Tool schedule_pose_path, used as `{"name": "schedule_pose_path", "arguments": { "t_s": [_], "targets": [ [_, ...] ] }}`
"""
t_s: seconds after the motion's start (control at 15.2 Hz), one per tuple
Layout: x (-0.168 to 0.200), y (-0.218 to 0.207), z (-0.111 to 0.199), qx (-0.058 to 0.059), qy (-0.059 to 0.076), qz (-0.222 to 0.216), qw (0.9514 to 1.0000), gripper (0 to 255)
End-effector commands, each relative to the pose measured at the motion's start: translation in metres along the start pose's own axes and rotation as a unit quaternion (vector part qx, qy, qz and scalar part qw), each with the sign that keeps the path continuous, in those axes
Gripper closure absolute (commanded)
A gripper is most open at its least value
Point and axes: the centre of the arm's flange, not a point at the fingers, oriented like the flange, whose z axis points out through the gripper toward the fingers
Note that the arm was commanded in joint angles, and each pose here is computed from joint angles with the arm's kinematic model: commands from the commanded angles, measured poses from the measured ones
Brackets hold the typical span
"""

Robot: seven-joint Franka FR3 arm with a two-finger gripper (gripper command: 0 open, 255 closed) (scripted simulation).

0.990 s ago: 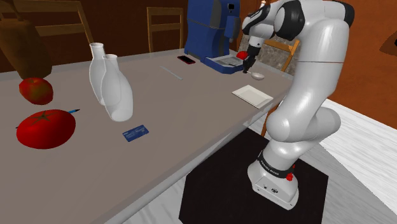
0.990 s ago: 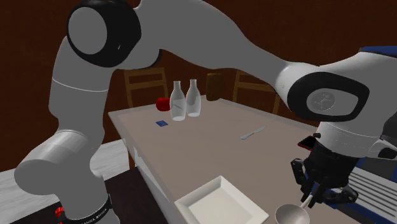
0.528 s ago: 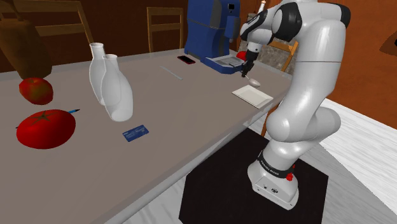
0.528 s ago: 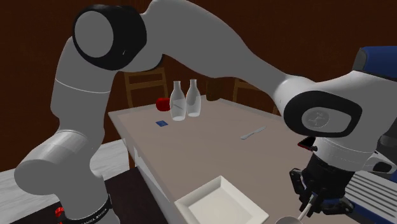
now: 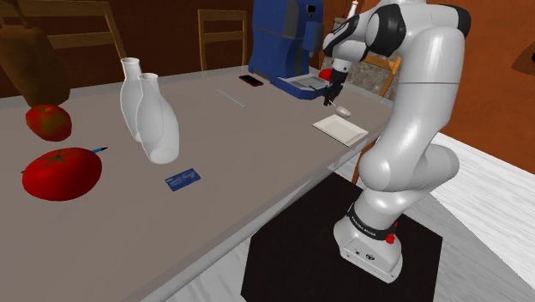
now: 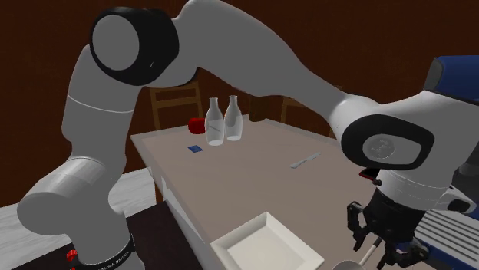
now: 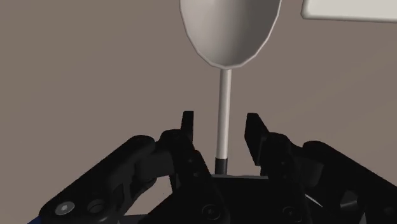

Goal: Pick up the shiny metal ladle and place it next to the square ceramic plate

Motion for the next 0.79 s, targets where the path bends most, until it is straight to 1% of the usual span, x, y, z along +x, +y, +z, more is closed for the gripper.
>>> {"name": "schedule_pose_path", "arguments": {
  "t_s": [0.0, 0.26, 0.53, 0.73],
  "targets": [
    [0.000, 0.000, 0.004, 0.002, -0.003, 0.000, 1.0000, 0],
    [0.000, 0.000, 0.003, 0.002, -0.003, 0.000, 1.0000, 0],
    [0.000, 0.000, -0.047, 0.002, -0.003, 0.000, 1.0000, 0],
    [0.000, 0.000, -0.047, 0.002, -0.003, 0.000, 1.0000, 0]
  ]
}}
